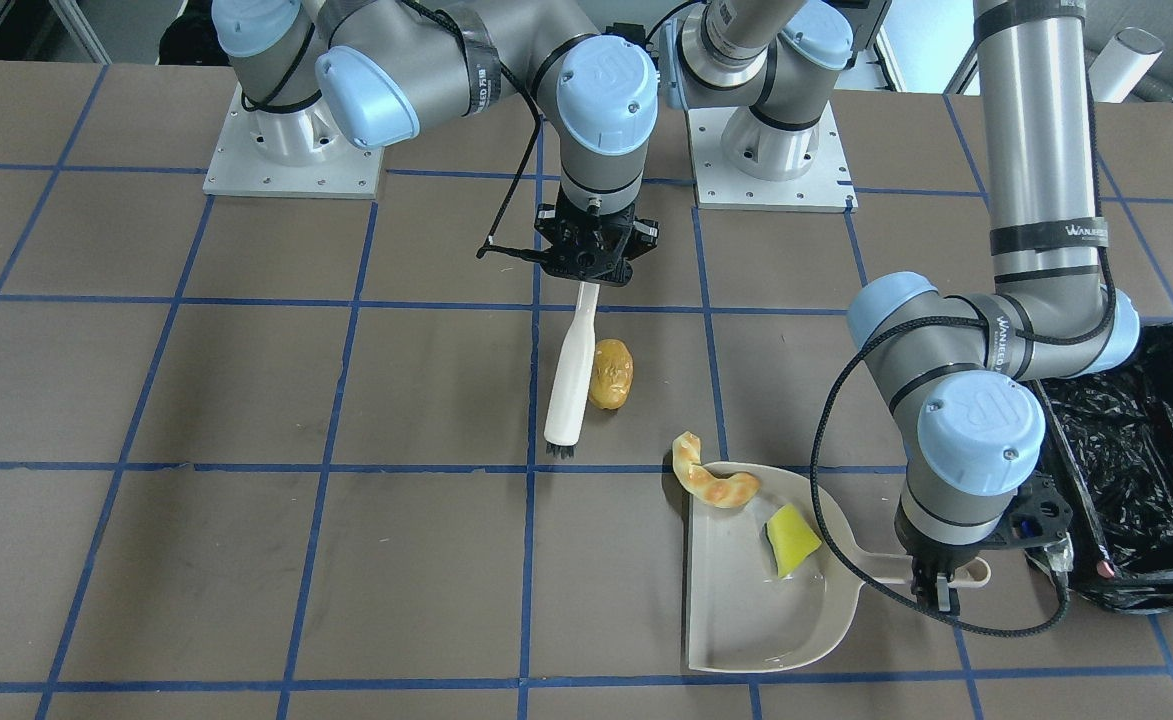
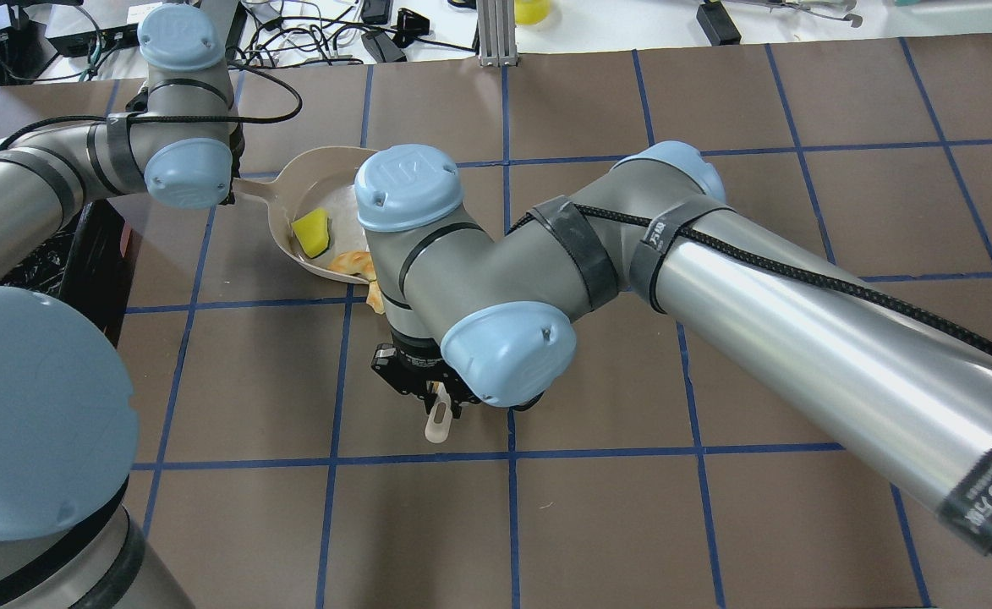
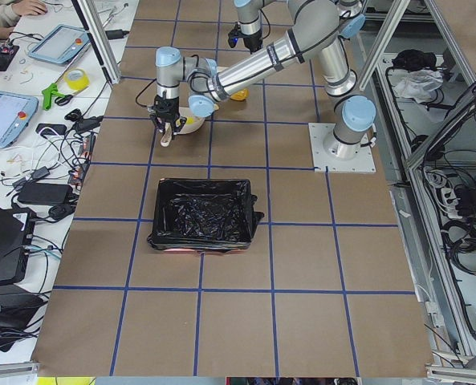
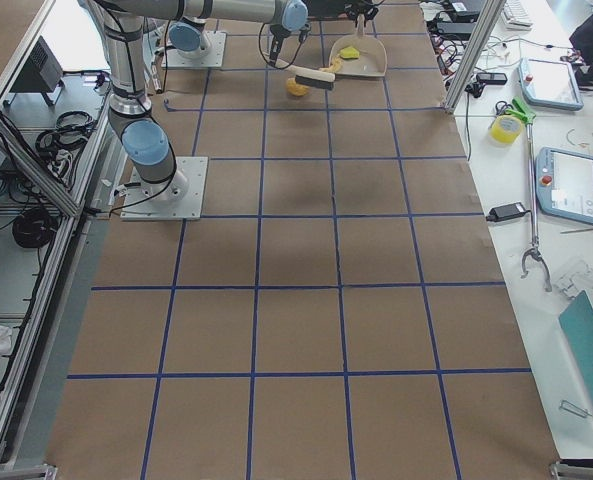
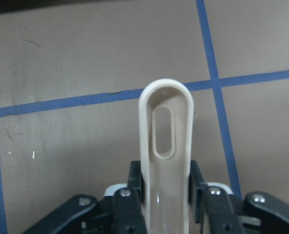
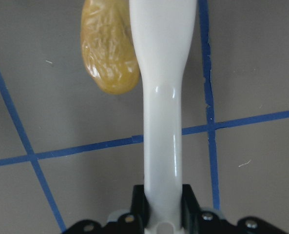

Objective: Sweep and dump trash into bin
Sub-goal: 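Sweep the bread bun toward the dustpan while the left gripper angles the dustpan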

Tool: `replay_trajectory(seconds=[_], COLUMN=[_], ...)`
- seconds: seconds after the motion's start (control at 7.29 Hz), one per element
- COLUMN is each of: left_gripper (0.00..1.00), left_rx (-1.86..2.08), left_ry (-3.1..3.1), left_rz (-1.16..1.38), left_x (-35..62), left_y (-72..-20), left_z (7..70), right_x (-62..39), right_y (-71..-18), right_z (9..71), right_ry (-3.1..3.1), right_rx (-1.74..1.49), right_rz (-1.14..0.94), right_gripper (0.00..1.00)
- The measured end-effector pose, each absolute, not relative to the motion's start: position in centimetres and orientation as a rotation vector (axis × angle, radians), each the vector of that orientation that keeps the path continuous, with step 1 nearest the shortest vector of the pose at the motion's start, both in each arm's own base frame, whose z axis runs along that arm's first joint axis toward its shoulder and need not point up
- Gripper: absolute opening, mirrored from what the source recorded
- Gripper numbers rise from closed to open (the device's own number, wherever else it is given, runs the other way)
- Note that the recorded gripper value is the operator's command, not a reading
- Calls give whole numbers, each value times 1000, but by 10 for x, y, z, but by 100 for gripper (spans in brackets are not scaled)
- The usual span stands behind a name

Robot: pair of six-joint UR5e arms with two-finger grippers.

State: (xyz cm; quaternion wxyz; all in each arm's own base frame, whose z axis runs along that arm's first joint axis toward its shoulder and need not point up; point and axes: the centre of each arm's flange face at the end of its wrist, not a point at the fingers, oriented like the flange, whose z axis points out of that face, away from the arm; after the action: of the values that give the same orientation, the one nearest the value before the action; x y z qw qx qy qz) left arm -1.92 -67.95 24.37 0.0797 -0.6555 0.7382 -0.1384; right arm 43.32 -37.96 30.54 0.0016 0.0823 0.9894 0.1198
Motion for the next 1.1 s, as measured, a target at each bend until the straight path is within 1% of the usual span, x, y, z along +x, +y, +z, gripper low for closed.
replay_trajectory(seconds=[0.41, 0.69, 1.1], left_gripper=[0, 0, 0], left_rx=[-1949, -1944, -1938], left_ry=[2156, 2108, 2053], left_rz=[-308, -268, -348], left_x=[-10, -8, -6], left_y=[-655, -626, -588], left_z=[262, 271, 265], right_x=[421, 421, 430], right_y=[-346, -322, -301], right_z=[288, 278, 274], right_ry=[3179, 3204, 3220], right_rx=[194, 166, 180], right_rz=[388, 407, 430], right_gripper=[0, 0, 0])
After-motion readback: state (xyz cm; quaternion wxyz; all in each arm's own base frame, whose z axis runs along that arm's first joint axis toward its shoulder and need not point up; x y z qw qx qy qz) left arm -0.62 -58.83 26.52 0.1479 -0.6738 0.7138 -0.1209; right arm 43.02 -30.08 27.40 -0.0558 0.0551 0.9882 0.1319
